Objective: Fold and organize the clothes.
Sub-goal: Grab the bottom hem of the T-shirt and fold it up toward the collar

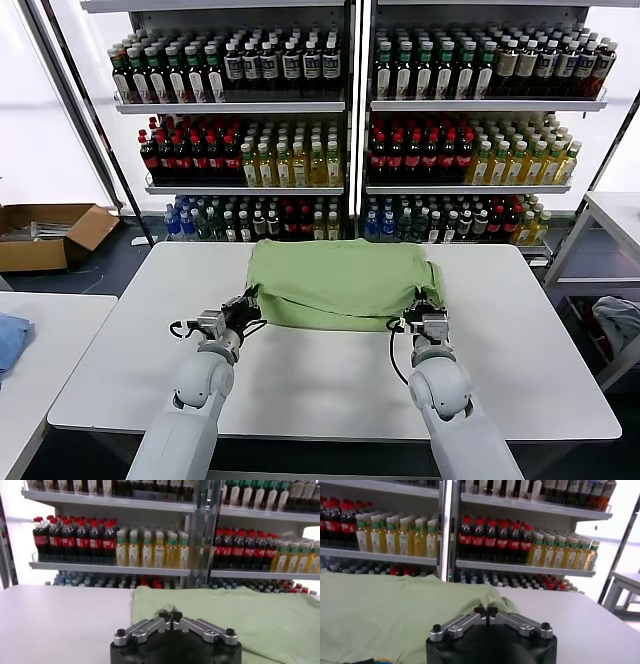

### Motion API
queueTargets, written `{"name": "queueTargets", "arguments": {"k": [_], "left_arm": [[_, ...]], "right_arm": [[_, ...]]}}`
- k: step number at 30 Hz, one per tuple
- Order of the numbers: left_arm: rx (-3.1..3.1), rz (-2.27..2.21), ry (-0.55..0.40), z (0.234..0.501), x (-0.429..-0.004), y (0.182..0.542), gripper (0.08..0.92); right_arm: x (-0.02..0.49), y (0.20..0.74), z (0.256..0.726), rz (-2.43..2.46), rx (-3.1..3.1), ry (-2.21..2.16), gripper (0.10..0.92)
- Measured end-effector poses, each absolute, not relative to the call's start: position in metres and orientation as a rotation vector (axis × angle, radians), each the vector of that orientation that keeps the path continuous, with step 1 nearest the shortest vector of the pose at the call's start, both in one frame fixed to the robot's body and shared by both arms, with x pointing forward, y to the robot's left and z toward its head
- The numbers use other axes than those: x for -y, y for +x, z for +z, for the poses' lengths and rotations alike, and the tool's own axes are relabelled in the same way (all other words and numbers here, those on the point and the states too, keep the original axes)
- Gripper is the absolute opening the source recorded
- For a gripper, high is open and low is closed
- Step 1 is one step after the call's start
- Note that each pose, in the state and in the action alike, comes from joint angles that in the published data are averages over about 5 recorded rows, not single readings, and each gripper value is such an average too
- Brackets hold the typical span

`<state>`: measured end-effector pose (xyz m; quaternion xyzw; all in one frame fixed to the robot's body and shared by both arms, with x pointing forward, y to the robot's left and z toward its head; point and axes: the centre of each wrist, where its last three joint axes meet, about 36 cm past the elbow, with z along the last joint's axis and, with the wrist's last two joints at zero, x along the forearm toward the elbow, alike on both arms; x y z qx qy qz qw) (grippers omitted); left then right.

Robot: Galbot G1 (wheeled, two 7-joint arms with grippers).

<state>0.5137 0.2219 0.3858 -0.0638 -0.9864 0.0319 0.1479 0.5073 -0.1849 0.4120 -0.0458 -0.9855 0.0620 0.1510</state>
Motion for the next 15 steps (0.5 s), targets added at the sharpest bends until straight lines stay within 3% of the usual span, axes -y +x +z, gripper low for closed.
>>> {"name": "queueTargets", "arguments": {"k": [15], "left_arm": [[2.803,0.024,-0.117,0.389,-0.225,0.510,0.606]], "right_arm": [[0.174,0.524,0.423,0.008,2.870,-0.215,0.716]]}}
